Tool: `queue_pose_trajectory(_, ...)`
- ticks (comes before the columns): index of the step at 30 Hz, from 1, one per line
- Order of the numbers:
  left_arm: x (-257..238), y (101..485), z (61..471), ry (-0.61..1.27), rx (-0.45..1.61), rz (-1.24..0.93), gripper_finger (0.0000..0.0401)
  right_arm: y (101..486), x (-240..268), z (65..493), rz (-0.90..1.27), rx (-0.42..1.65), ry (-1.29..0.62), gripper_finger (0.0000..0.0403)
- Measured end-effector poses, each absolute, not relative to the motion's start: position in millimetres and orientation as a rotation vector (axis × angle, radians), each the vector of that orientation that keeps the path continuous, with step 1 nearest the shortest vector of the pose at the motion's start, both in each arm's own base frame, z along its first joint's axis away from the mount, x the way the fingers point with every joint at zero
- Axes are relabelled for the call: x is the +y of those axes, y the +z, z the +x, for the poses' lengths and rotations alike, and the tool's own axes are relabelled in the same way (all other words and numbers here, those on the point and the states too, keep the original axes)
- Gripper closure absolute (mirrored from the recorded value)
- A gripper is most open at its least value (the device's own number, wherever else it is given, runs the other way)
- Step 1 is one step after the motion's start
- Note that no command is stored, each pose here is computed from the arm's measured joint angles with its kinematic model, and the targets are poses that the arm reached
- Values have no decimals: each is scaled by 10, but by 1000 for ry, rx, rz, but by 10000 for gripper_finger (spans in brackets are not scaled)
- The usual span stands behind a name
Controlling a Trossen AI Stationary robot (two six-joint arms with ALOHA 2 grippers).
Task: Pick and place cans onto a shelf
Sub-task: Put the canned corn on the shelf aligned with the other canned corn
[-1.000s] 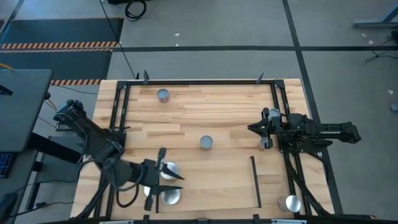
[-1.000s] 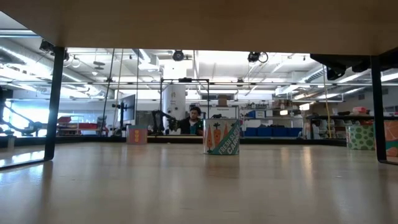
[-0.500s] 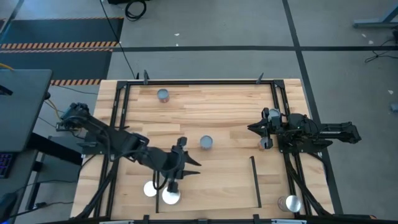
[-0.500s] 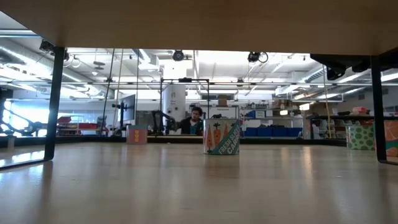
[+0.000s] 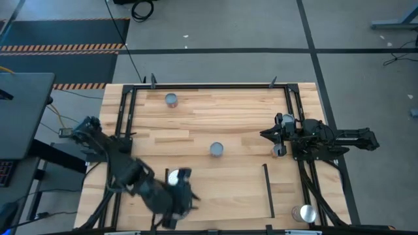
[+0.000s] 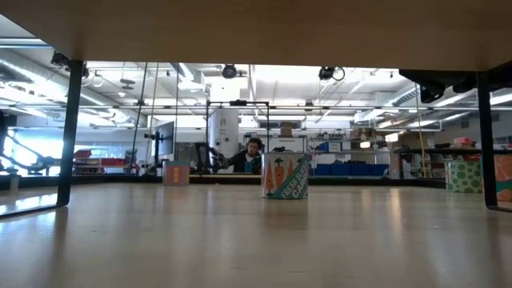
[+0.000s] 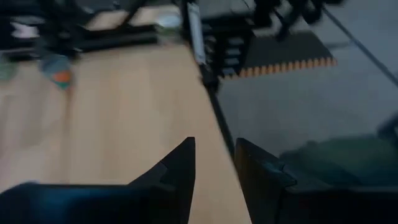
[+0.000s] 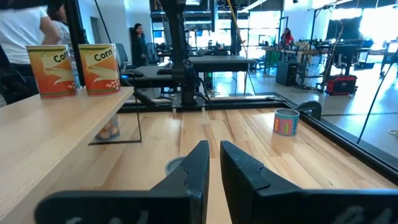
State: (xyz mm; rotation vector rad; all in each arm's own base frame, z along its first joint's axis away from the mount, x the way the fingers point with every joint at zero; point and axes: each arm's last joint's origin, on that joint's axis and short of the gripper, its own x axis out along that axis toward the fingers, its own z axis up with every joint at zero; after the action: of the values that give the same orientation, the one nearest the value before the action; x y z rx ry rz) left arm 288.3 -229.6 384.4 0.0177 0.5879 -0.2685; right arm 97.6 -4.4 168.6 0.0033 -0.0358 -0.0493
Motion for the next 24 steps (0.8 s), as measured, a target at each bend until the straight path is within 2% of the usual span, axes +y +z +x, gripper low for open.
queue_pose_trajectory(11,-2632,3637,2748,-332,648,113,280,1685,-44,977,3,-35,-49,356)
queue_pose_trajectory(18,-2646,3627,2742,-253,595,242,280,1685,-44,977,4,-35,-49,356)
queue_pose_trajectory(21,-2599,3620,2841,-162,557,217,280,1686,-44,977,3,-35,-49,356)
queue_pose_trajectory(24,-2541,3602,2971,-164,555,164,280,1687,-44,976,3,-36,-49,356)
